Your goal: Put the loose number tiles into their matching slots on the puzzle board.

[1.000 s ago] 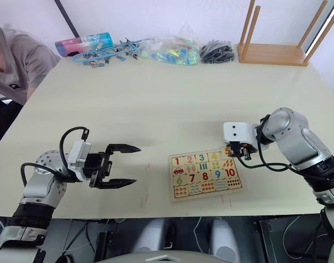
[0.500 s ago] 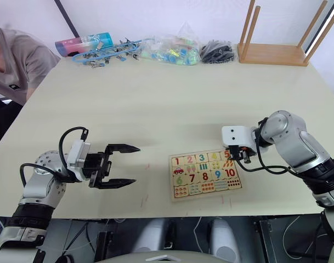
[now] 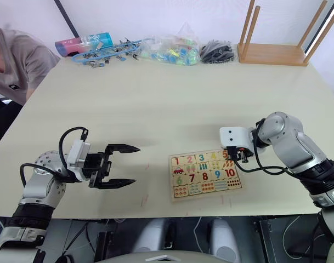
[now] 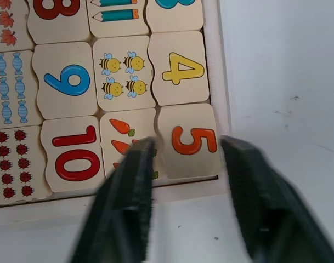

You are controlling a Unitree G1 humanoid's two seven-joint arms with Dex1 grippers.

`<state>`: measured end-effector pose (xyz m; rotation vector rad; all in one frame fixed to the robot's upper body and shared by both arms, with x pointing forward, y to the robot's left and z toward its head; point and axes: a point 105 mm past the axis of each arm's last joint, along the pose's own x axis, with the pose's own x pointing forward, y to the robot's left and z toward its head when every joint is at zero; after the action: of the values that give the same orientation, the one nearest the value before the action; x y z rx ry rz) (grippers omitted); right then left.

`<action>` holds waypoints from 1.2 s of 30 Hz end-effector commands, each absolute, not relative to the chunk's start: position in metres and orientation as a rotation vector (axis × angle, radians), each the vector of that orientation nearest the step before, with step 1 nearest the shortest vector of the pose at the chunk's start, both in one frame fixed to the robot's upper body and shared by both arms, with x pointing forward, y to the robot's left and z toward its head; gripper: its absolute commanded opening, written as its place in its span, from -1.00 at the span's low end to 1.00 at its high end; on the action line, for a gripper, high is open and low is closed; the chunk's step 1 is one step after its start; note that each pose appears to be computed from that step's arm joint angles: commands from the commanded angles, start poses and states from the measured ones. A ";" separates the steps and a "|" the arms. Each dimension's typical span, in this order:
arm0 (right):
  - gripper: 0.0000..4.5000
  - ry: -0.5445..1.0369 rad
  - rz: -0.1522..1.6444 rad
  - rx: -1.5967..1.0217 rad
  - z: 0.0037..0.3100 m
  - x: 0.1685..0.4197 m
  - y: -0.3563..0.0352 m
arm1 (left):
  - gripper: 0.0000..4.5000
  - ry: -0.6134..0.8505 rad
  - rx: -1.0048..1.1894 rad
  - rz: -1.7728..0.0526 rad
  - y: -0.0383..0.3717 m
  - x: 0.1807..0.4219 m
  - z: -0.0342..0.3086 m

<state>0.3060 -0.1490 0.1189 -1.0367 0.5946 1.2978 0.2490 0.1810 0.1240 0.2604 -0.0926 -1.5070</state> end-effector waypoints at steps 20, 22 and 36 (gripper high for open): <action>-0.62 0.265 1.158 -0.557 0.150 0.301 -0.173 | 1.00 -0.119 0.292 -1.524 0.183 0.247 0.128; -0.94 0.230 1.137 -0.510 0.145 0.300 -0.174 | 1.00 -0.119 0.291 -1.525 0.183 0.247 0.128; -0.98 0.262 1.039 -0.411 0.087 0.295 -0.181 | 1.00 -0.115 0.298 -1.526 0.183 0.251 0.131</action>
<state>0.2945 -0.1798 0.0870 -0.3867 0.2704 1.0495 0.2538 0.1819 0.1264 0.2818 -0.0990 -1.4971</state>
